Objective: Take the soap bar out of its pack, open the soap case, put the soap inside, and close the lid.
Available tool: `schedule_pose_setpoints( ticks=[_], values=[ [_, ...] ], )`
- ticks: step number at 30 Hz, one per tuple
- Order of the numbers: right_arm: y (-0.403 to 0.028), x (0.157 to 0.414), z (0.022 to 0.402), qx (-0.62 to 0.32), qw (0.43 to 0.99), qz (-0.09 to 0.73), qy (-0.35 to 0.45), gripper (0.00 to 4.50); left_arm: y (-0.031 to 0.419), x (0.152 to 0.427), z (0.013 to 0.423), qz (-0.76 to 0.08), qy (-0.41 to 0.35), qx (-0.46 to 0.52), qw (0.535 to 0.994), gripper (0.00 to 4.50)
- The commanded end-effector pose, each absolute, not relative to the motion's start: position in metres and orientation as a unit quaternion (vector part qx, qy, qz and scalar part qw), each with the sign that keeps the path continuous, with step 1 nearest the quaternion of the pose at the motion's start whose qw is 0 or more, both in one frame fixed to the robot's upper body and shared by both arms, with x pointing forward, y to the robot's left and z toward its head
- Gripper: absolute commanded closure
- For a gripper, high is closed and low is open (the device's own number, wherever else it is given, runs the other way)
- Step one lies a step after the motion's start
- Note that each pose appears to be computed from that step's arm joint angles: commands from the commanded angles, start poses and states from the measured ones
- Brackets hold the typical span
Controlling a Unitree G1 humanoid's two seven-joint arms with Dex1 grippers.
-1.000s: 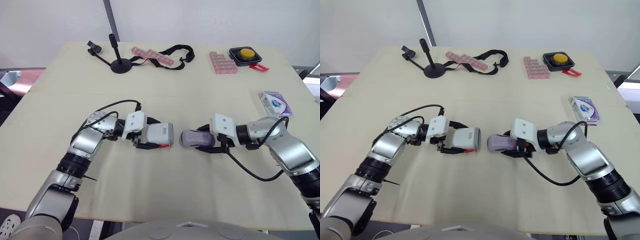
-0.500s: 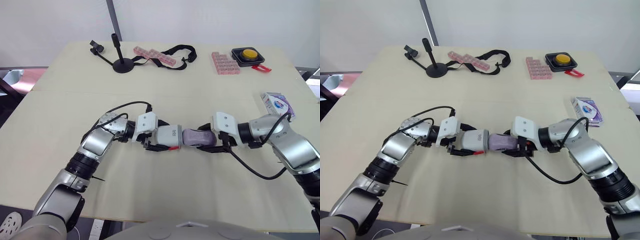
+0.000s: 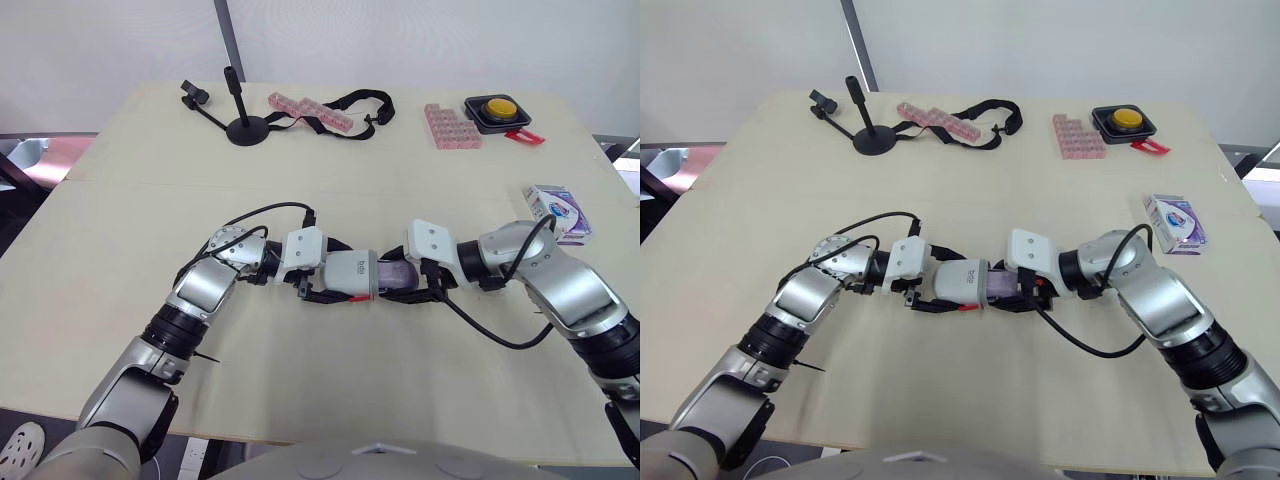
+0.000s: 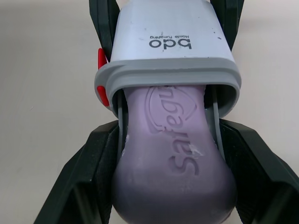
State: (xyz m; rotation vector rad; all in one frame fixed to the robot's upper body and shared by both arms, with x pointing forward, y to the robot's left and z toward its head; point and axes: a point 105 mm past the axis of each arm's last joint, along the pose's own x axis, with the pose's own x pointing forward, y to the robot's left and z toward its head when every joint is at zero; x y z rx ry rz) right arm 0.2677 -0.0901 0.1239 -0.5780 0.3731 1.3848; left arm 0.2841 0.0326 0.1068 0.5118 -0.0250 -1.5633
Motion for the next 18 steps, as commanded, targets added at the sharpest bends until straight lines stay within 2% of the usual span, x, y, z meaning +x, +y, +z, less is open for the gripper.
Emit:
schedule_pose_setpoints(
  ticks=[1, 3, 6, 13, 18],
  values=[
    [-0.084, 0.269, 0.140, -0.264, 0.717, 0.627, 0.153, 1.91, 0.028, 0.283, 0.116, -0.694, -0.037, 0.239, 0.678, 1.02],
    [-0.084, 0.270, 0.142, -0.263, 0.718, 0.627, 0.153, 0.76, 0.029, 0.284, 0.115, -0.693, -0.036, 0.239, 0.679, 1.02],
    [-0.084, 0.268, 0.145, -0.261, 0.717, 0.628, 0.155, 0.04, 0.029, 0.285, 0.115, -0.690, -0.035, 0.240, 0.682, 1.02],
    [-0.089, 0.265, 0.148, -0.262, 0.721, 0.624, 0.149, 0.04, 0.028, 0.288, 0.113, -0.684, -0.037, 0.240, 0.688, 1.02],
    [-0.116, 0.266, 0.151, -0.229, 0.752, 0.599, 0.152, 0.04, 0.029, 0.290, 0.114, -0.680, -0.039, 0.240, 0.691, 1.02]
  ],
)
